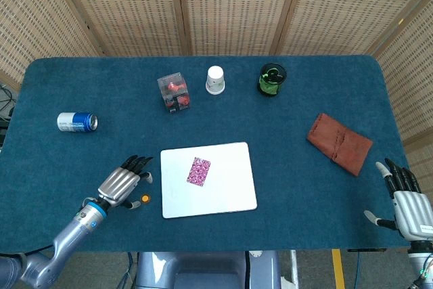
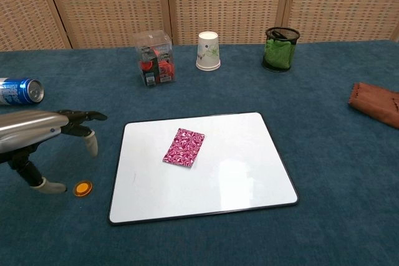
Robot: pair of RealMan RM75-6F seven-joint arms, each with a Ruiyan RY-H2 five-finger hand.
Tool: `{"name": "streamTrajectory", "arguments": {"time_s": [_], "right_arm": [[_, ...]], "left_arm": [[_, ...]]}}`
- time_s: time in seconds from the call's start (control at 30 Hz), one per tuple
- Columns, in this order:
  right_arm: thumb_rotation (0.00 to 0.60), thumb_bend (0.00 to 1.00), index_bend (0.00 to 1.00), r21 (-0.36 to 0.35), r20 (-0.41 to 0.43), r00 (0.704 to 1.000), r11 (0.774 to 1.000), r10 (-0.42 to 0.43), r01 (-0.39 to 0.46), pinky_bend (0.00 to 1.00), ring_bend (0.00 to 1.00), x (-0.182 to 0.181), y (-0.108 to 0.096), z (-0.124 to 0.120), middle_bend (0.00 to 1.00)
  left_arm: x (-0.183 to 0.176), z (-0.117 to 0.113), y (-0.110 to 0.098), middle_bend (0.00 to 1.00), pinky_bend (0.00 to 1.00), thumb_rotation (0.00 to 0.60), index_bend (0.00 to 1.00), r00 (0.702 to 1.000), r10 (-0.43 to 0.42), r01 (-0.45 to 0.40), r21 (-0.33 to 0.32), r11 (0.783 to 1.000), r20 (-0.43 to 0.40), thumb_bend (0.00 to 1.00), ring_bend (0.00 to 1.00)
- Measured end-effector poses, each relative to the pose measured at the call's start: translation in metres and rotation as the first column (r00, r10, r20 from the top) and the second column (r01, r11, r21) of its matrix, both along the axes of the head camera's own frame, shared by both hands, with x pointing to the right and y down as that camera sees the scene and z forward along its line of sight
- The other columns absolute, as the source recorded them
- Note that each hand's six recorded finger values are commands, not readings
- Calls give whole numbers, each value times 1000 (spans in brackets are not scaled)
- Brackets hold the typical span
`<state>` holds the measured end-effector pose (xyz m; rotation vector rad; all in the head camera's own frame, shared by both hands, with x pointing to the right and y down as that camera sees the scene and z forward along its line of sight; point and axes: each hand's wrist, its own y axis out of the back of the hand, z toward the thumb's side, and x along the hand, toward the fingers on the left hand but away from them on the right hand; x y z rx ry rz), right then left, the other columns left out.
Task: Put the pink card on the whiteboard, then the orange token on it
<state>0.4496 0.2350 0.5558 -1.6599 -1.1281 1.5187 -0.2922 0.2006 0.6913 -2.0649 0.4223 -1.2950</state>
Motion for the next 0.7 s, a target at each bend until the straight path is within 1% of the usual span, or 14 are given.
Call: {"name": "streamTrajectory", "arguments": {"time_s": [0.07, 0.2, 0.7], "right_arm": [[600, 182, 0, 0, 0, 1000, 1000, 0, 0, 0, 0, 0, 0, 0, 0], [600, 181, 0, 0, 2, 1000, 1000, 0, 0, 0, 0, 0, 0, 0, 0], [600, 182, 0, -2, 4, 1000, 1000, 0, 0, 0, 0, 0, 0, 0, 0]], "left_arm": [[-6, 5, 8, 0, 0, 600, 377, 1000, -1, 1, -10, 1000, 4, 248, 0], [-9, 8, 15, 0, 0, 600, 380, 1000, -10, 10, -16, 1000, 1, 248, 0], [-2, 12, 16, 0, 0, 600, 387, 1000, -2, 2, -13, 1000, -17, 249, 0]]}}
